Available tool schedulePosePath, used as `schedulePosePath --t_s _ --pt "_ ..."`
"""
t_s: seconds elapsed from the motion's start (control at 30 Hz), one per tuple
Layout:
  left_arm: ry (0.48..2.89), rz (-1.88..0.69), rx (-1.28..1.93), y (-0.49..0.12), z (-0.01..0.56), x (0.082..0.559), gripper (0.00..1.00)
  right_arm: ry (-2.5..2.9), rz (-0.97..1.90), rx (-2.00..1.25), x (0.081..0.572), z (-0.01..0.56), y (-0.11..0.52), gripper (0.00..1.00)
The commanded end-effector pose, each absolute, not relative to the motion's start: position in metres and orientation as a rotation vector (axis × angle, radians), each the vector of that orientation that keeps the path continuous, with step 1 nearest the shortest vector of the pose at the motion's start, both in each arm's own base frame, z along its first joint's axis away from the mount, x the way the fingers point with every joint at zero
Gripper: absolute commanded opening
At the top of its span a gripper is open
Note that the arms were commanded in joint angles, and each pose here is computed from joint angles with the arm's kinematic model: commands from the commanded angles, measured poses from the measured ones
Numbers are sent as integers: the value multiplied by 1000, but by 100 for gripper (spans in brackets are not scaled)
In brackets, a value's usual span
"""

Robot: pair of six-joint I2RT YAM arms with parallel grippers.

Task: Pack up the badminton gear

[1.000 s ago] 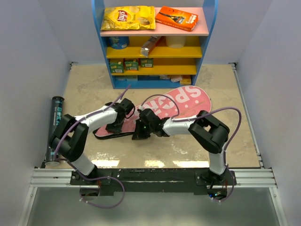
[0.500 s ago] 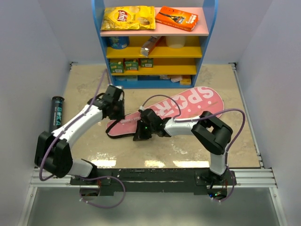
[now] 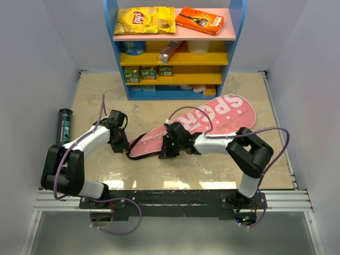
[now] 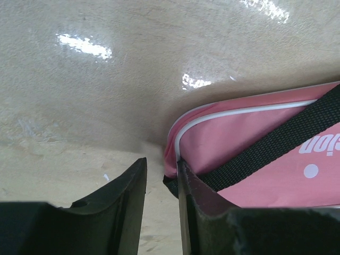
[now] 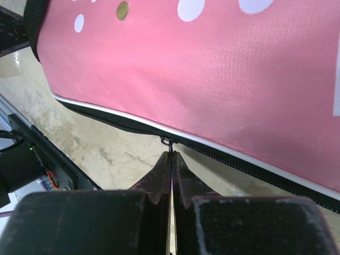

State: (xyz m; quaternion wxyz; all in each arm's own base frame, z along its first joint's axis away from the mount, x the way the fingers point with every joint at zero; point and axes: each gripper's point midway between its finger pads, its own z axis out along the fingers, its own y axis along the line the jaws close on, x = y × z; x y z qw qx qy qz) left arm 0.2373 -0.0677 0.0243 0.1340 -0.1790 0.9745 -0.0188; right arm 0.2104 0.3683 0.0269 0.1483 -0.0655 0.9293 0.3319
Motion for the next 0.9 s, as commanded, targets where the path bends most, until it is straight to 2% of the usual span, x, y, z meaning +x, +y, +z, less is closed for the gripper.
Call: schedulePosePath --t_s 0.0,0.23,0.4,0.87 --pt "2857 -20 -580 -63 0 223 34 2617 941 -221 216 40 364 0" --pt "2864 -138 -542 -75 -10 219 33 2619 995 -235 212 37 371 0" --pt "2864 -351 -510 -99 -13 216 31 2624 1017 -274 204 37 388 0" --pt "2830 -538 -395 -123 0 214 28 2612 1106 -375 169 55 476 0"
